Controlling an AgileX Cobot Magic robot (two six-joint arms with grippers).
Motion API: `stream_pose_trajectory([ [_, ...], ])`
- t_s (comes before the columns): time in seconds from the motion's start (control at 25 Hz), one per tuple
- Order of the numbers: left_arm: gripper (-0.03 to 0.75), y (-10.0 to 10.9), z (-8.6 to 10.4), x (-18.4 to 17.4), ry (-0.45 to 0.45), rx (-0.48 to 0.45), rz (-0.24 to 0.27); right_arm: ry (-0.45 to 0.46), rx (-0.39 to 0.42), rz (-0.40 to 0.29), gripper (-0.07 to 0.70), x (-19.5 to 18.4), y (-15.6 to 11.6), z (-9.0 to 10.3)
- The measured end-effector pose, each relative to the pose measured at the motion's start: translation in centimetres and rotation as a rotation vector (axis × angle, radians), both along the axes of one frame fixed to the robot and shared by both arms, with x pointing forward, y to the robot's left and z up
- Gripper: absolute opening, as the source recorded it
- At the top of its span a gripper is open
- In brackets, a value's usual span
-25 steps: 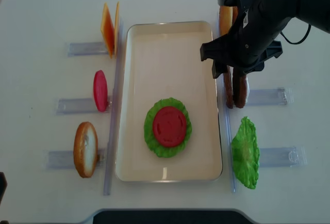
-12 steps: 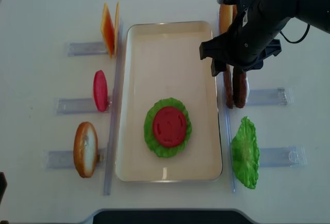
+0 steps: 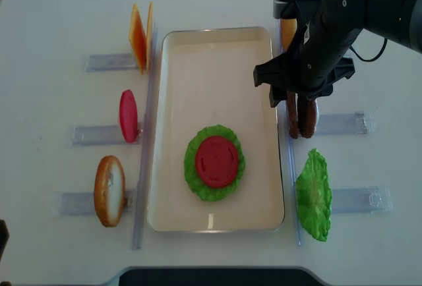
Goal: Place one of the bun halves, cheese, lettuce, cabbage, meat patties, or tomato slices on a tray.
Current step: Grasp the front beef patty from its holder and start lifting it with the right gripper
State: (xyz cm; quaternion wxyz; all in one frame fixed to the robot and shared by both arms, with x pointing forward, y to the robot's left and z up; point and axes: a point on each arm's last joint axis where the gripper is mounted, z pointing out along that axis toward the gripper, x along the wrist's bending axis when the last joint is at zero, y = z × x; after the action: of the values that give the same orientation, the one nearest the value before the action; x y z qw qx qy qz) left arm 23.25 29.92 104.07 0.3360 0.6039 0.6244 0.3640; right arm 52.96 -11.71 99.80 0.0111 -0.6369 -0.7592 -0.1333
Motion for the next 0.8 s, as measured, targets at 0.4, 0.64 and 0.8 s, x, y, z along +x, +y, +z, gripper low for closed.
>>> stream_pose_trajectory([
  [0.4,0.211,0.0,0.0,0.0,0.000,0.000,0.000,-0.002,-0.034,0.015,0.447,0.5,0.0,-1.2],
  [0.64,0.211,0.0,0.0,0.0,0.000,0.000,0.000,-0.010,-0.047,0.023,0.337,0.6,0.0,-1.3],
  [0.8,0.211,0.0,0.0,0.0,0.000,0.000,0.000,-0.011,-0.053,0.026,0.187,0.6,-0.1,-1.3],
])
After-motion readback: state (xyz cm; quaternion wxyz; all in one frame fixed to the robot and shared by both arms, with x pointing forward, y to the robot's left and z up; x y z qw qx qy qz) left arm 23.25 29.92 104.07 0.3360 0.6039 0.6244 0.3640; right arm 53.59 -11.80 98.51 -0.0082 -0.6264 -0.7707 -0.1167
